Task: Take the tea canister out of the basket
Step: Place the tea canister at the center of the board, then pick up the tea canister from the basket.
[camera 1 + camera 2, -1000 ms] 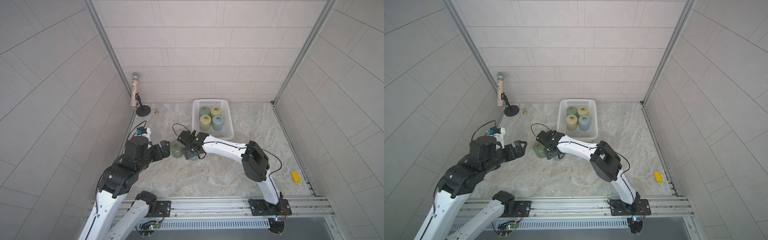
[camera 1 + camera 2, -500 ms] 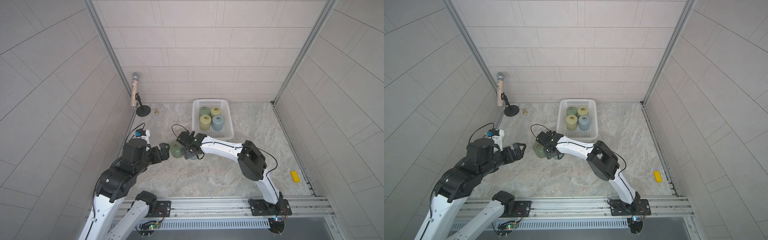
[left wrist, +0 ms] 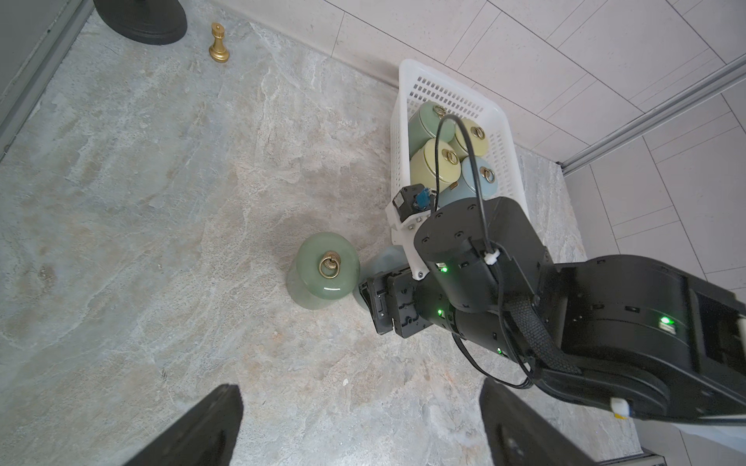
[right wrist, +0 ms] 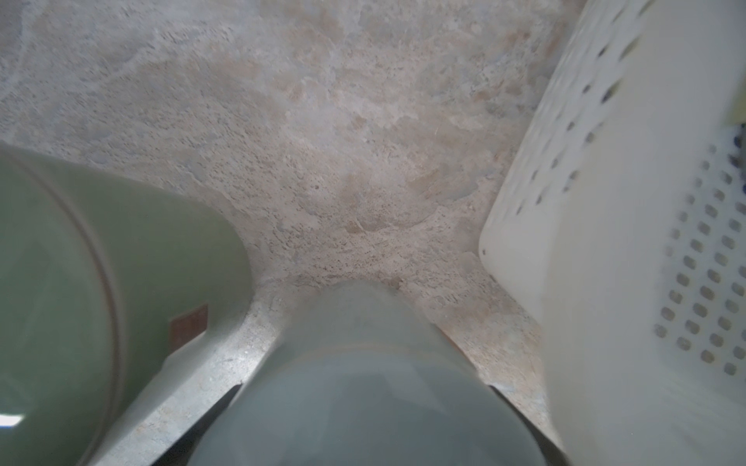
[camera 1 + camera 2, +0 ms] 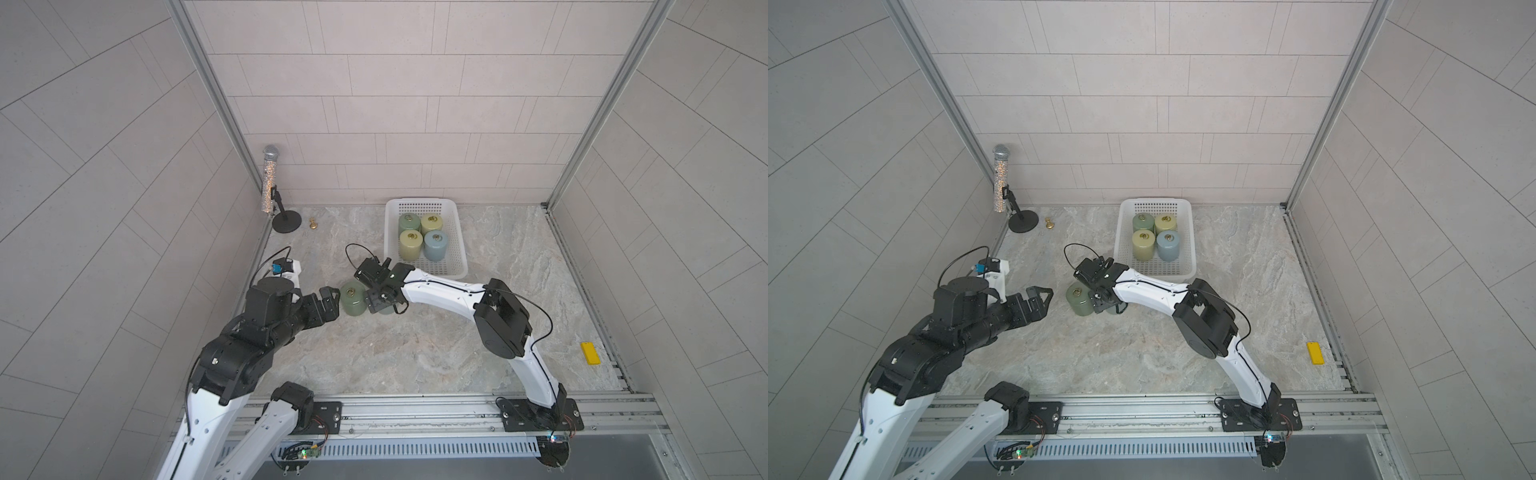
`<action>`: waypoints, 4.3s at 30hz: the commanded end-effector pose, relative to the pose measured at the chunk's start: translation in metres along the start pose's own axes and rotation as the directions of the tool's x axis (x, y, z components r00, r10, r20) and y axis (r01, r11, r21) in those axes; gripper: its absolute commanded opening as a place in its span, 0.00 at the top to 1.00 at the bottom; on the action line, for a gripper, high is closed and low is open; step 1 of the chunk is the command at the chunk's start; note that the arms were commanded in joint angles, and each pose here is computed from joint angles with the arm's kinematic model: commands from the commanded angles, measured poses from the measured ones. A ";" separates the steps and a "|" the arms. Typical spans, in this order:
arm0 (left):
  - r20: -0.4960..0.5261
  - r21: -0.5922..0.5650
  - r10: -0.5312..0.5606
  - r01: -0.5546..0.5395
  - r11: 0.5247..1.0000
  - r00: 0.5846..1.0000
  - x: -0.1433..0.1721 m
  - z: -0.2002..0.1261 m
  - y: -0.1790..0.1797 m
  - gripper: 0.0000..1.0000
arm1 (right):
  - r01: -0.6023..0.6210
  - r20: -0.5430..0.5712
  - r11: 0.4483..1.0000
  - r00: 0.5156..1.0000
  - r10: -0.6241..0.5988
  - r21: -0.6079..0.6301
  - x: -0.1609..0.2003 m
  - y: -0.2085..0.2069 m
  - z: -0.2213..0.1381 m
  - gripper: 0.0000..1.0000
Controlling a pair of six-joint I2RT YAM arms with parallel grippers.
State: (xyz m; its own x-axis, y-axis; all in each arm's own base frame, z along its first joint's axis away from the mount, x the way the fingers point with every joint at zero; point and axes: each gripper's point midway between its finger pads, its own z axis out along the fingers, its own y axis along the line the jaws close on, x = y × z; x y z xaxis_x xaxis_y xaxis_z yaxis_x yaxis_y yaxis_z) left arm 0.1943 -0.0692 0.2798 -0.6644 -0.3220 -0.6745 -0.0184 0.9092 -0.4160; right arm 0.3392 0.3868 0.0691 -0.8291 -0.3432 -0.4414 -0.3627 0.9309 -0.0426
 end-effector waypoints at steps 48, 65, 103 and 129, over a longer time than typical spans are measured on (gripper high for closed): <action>-0.169 -0.004 0.152 -0.155 0.988 0.974 -0.047 0.136 -0.055 0.00 | -0.356 0.334 0.932 0.871 0.359 -0.073 0.022 -0.197 -0.195 0.00; -0.244 0.088 0.482 -0.476 0.875 0.842 -0.049 0.250 -0.124 0.01 | -0.450 0.369 0.891 0.820 0.438 -0.056 0.029 -0.247 -0.207 0.00; -0.404 0.089 0.564 -0.583 0.808 0.720 -0.010 0.401 -0.119 0.03 | -0.466 0.321 0.883 0.828 0.459 -0.060 0.009 -0.260 -0.191 0.00; -0.426 0.048 0.562 -0.602 0.797 0.709 0.006 0.443 -0.104 0.04 | -0.439 0.262 0.893 0.855 0.448 -0.094 0.000 -0.249 -0.178 0.00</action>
State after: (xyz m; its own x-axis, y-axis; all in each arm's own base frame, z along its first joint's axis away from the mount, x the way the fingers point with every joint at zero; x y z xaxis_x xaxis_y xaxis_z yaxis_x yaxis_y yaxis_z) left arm 0.5255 -0.2923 0.0794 -0.7655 0.3852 -0.5154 0.4344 0.9003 0.0275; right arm 0.3532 0.1339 0.2385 -0.7527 0.1672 -0.6368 0.0046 0.9685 0.2488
